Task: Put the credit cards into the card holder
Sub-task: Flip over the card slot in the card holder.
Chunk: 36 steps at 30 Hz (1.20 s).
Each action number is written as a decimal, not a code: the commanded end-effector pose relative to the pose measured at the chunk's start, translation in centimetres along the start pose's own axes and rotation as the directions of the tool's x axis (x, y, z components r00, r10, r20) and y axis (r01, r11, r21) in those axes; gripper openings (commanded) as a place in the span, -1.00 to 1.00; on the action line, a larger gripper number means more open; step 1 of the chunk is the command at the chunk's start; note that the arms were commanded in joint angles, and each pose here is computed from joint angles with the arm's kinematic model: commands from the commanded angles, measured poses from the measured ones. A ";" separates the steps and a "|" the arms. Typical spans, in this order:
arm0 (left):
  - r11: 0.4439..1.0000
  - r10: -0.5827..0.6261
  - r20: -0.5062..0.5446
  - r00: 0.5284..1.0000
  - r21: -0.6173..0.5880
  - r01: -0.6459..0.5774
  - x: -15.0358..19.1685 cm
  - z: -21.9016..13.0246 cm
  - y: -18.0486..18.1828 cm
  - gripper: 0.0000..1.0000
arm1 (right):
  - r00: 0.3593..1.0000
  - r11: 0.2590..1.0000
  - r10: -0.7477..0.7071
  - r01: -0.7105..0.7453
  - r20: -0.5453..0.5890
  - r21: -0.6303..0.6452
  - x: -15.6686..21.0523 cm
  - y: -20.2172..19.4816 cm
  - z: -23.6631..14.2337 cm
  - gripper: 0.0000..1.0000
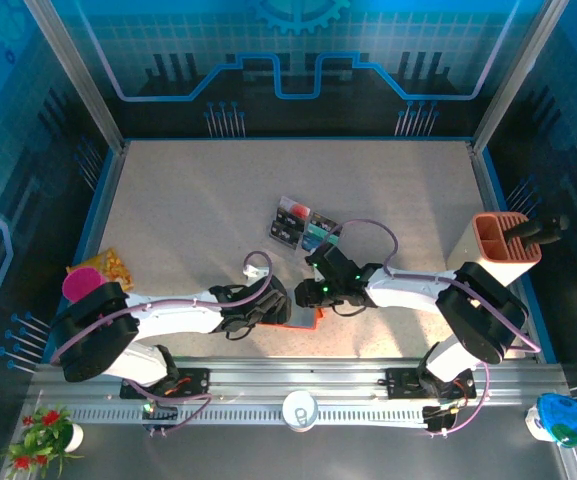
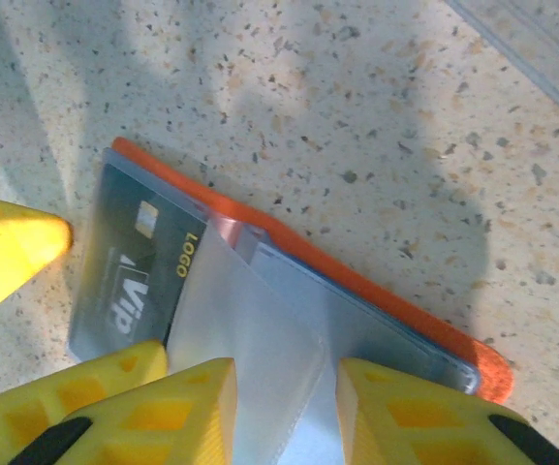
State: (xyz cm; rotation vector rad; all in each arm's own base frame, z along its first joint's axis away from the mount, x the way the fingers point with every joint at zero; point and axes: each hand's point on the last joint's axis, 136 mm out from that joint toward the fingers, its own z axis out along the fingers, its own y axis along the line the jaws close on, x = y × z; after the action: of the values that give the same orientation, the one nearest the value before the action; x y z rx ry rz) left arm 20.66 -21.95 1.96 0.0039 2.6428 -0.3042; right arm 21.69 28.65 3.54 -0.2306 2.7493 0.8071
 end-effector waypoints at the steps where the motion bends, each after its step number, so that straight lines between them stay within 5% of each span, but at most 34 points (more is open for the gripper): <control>1: 1.000 0.006 -0.032 0.999 0.008 -0.006 1.2 0.4 0.4 0.78 | 1.000 0.998 0.026 -0.026 -0.007 -0.057 -0.3 0.9 0.2 -0.32; 9: 1.000 -0.013 -0.005 1.000 0.024 0.013 0.6 -0.7 0.3 0.90 | 0.999 0.991 0.044 -0.043 0.004 -0.128 -0.9 2.8 -0.8 -0.32; 19: 0.994 -0.099 0.148 0.984 0.050 0.093 -2.0 -5.4 2.8 0.99 | 1.000 0.986 0.005 -0.001 0.021 -0.165 -1.3 6.2 -2.3 0.13; 36: 0.987 -0.160 0.186 0.969 0.049 0.154 -1.7 -7.0 5.9 0.99 | 0.998 0.991 -0.016 0.009 -0.054 -0.132 -1.3 8.2 3.1 0.22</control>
State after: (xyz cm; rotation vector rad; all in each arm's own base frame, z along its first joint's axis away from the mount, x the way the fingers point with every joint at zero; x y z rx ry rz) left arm 18.98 -14.67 7.15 -0.1925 2.4746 -0.3686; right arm 21.84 36.31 5.60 -0.2928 2.7392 0.9790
